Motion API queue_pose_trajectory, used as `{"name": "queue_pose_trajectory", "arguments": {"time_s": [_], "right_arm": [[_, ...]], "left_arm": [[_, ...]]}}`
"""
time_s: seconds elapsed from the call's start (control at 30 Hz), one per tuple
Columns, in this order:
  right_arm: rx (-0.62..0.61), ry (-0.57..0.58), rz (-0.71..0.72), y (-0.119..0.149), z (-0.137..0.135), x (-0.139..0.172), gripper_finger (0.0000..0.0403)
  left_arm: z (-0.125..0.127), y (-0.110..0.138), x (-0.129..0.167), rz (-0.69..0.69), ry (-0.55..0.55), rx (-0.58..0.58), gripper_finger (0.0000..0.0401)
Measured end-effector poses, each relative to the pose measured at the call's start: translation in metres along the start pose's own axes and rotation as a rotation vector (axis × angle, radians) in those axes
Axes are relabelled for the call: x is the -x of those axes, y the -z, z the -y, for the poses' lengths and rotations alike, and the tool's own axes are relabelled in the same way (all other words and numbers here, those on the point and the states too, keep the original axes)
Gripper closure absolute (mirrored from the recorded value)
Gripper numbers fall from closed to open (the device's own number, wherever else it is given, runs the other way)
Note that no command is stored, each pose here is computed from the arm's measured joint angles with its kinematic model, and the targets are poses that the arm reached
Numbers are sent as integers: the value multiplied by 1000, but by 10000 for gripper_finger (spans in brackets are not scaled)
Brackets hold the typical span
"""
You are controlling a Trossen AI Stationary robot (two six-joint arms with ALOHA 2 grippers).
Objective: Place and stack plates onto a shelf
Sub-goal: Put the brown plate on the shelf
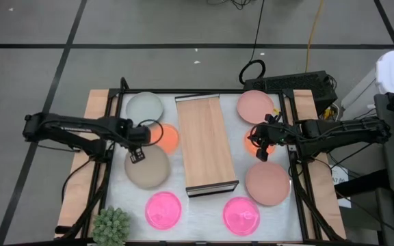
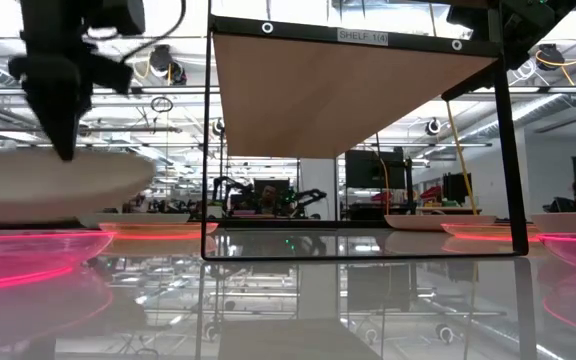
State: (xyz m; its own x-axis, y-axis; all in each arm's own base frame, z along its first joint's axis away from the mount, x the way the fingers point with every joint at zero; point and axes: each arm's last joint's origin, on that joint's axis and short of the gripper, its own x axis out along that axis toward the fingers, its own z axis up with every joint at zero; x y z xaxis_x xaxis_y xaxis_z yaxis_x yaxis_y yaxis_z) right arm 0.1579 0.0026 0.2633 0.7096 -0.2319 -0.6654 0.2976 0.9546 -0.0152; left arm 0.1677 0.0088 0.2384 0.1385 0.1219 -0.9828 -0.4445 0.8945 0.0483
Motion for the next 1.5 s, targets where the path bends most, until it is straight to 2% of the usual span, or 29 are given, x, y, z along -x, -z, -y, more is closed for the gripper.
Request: {"name": "queue_pose_trajectory", "arguments": {"time_s": [0.17,0.73,1.07,1.33,1.5], "right_arm": [[0,0,0,0,0,0,403],[-7,0,0,0,0,0,403],[-5,-1,0,0,0,0,403],[-2,-2,5,-1,0,0,403],[-2,-3,8,-1,0,0,403]], "left_arm": [[-4,2,20,88,19,7,392],[-9,3,56,237,81,-5,392],[-11,-7,104,403,120,-73,393],[-14,-29,142,559,26,-102,393],[-10,-53,142,545,-13,-116,393]]}}
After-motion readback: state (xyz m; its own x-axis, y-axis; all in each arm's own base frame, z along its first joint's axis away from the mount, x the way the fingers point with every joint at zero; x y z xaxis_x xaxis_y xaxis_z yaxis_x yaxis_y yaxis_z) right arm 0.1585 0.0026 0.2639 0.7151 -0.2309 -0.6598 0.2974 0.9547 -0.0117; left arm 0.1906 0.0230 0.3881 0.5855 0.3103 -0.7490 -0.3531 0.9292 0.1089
